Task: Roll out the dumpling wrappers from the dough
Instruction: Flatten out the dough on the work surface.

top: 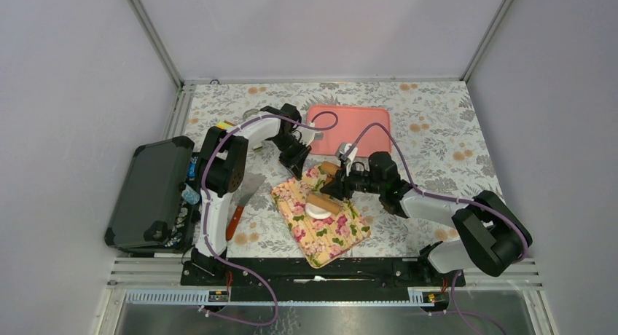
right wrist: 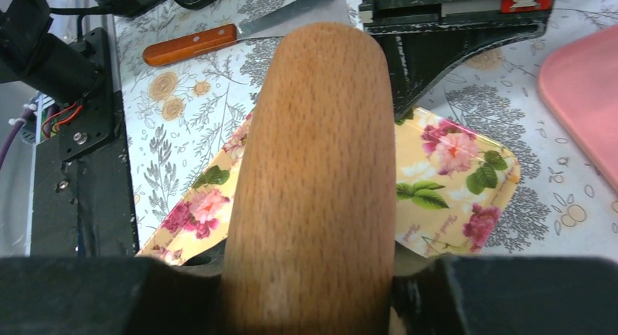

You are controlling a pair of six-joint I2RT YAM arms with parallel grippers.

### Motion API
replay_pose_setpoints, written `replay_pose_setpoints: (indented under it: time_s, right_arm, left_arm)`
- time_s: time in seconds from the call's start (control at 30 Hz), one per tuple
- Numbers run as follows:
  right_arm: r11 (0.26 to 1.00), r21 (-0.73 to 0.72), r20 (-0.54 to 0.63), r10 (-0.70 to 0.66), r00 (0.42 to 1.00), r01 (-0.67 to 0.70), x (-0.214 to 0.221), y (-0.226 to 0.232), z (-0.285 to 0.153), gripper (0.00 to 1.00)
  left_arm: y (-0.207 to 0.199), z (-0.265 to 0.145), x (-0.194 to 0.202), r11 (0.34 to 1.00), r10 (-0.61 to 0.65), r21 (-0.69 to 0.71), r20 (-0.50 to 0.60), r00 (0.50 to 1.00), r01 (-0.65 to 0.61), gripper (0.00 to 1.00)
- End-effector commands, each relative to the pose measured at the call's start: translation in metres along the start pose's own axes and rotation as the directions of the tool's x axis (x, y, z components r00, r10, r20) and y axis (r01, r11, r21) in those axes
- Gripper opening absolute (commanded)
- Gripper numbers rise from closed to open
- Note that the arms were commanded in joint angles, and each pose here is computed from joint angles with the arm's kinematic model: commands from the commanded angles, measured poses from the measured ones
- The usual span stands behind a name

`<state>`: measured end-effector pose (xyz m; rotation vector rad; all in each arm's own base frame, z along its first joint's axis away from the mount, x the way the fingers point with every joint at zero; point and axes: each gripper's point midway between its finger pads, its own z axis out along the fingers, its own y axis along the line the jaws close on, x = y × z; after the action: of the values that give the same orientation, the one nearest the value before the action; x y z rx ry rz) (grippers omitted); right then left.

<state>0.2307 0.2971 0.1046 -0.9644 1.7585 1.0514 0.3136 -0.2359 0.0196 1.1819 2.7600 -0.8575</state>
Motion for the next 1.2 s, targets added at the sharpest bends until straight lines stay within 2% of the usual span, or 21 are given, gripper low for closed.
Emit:
replay_pose_setpoints:
  time_s: [0.0, 0.43, 0.57, 0.73, 0.83, 0.97, 1.07, 1.17]
  right_arm:
    - [0.968, 0.249, -0.164, 0.054, 0.985, -0.011, 0.06, -0.049, -0.022, 0.0]
    - [0.979, 0.206, -0.169, 0.029, 0.985, 0.007, 0.057, -0.042, -0.021, 0.0]
    - [0.971, 0.228, -0.108, -0.051, 0.993, 0.075, 0.025, -0.048, -0.021, 0.0]
    - [0.964, 0.218, -0.006, -0.156, 0.988, 0.154, -0.036, -0.043, -0.021, 0.0]
    - [0.964, 0.146, 0.023, -0.23, 0.973, 0.224, -0.067, -0.03, -0.019, 0.0]
    - [0.942, 0.162, 0.104, -0.311, 0.945, 0.293, -0.113, -0.03, -0.016, 0.0]
    - [0.938, 0.11, 0.131, -0.34, 0.931, 0.328, -0.122, -0.023, -0.011, 0.0]
    - [0.961, -0.001, 0.148, -0.274, 0.95, 0.277, -0.112, -0.006, -0.002, 0.0]
  left_arm:
    - [0.017, 0.008, -0.001, 0.999, -0.009, -0.042, -0.002, 1.0, 0.009, 0.0]
    - [0.017, 0.008, -0.001, 0.999, -0.007, -0.039, -0.002, 1.0, 0.007, 0.0]
    - [0.017, 0.008, -0.001, 0.999, -0.008, -0.038, -0.001, 1.0, 0.008, 0.0]
    - [0.017, 0.008, -0.001, 0.999, -0.008, -0.039, -0.002, 1.0, 0.008, 0.0]
    - [0.017, 0.008, -0.001, 0.999, -0.008, -0.039, -0.003, 1.0, 0.008, 0.0]
    - [0.017, 0.008, -0.001, 0.999, -0.008, -0.038, -0.002, 1.0, 0.008, 0.0]
    - [0.017, 0.009, -0.001, 0.999, -0.008, -0.038, -0.003, 1.0, 0.008, 0.0]
    - [0.018, 0.009, -0.001, 0.999, -0.01, -0.04, -0.003, 1.0, 0.01, 0.0]
